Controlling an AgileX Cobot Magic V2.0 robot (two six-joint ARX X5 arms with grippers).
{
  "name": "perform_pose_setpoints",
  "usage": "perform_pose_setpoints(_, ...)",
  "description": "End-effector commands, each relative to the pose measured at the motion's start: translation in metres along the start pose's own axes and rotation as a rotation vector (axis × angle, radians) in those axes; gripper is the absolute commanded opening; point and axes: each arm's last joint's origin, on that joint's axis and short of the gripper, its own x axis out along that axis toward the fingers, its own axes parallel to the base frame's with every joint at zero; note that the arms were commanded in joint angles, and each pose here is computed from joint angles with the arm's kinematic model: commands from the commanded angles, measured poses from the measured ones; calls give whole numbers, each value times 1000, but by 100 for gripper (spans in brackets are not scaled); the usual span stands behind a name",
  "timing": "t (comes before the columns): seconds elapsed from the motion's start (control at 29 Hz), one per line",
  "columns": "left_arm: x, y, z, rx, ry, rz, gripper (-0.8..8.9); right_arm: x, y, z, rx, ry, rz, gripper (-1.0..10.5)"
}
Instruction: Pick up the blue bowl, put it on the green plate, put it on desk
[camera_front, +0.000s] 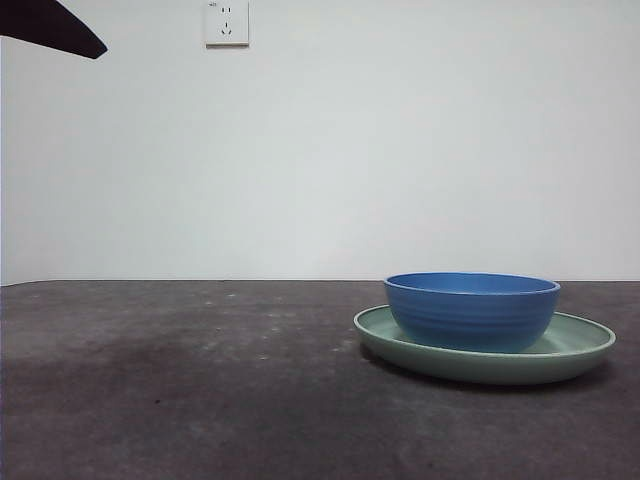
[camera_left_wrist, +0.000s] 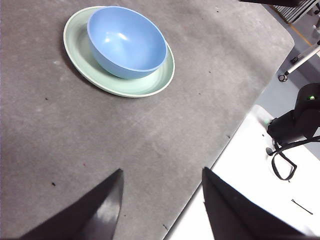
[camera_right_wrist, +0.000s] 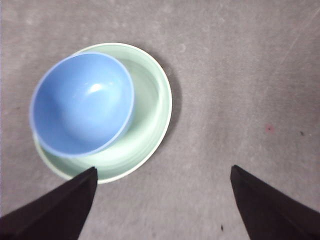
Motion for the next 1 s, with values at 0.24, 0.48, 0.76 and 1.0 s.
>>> perform_pose_setpoints(0.24, 0, -1, 3, 17, -7, -11, 248, 73, -7, 23, 20, 153, 59, 424)
perform_pose_setpoints(0.48, 0, -1, 3, 18, -7, -11, 248, 120, -16, 25, 27, 242, 49, 423)
perform_pose_setpoints(0.76, 0, -1, 3, 17, -8, -11, 248, 157, -22, 21, 38, 297, 86, 338)
perform_pose_setpoints(1.0, 0, -1, 3, 17, -8, -11, 248, 177, -26, 21, 38, 293, 93, 243)
